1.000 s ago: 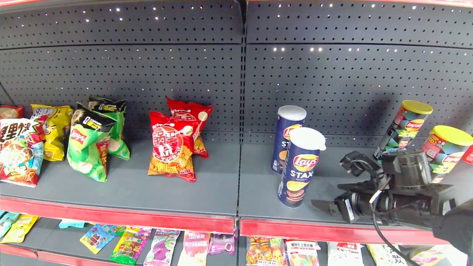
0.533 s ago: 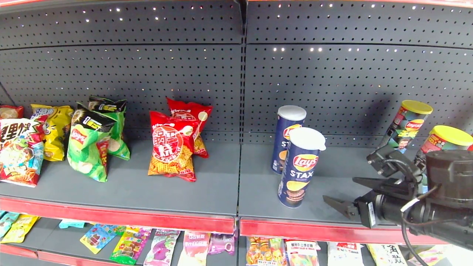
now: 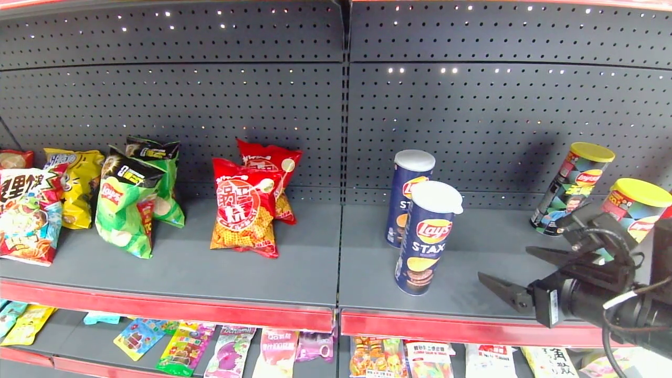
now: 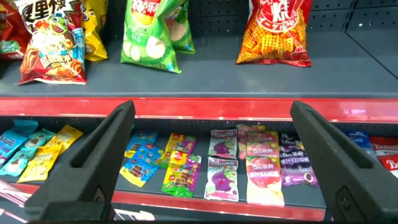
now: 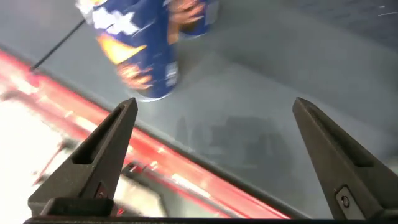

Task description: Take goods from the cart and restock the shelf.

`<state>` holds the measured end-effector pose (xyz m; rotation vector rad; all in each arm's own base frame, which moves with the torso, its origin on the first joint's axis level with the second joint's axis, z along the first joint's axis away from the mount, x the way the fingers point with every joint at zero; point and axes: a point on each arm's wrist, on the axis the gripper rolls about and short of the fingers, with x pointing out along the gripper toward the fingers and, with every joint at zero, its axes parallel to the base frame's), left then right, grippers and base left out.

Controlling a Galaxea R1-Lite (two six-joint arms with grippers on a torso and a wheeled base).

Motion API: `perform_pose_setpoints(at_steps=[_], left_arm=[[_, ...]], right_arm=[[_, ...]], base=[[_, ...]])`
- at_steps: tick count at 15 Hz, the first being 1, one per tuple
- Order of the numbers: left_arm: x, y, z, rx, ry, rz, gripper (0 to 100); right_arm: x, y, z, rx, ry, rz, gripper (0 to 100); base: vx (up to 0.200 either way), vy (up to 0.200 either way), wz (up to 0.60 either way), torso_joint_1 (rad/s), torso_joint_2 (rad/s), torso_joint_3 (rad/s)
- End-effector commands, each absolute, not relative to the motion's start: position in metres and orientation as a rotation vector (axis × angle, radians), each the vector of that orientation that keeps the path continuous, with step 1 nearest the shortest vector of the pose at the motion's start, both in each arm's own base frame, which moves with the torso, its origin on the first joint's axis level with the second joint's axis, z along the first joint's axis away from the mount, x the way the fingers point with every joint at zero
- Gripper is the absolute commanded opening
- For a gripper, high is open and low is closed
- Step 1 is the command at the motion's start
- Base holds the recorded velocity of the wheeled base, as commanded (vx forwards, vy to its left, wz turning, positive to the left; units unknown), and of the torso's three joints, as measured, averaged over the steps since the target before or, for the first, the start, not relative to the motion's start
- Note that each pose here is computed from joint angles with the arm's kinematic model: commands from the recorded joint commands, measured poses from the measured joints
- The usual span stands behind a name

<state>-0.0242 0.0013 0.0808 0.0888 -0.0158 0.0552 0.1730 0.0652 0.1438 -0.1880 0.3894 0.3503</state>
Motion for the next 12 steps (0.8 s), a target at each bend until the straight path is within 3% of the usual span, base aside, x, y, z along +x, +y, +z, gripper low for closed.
perform_pose_setpoints(at_steps=[1,5,12], left_arm=[[-0.024,0.001,0.081,0.090,-0.014,0.056,100],[-0.024,0.001,0.081,0.090,-0.016,0.054,100],[-0.024,0.001,0.081,0.095,-0.014,0.054,100]], right_arm=[[0.161,0.057,0.160,-0.179,0.301,0.280,100],[0.130,0.038,0.176,-0.175,0.175,0.205,100],[0.098,0.014,0.176,-0.216,0.082,0.067,100]], base=[[0.000,0.000,0.00,0.000,0.00,0.000],[0.000,0.000,0.00,0.000,0.00,0.000],[0.000,0.000,0.00,0.000,0.00,0.000]])
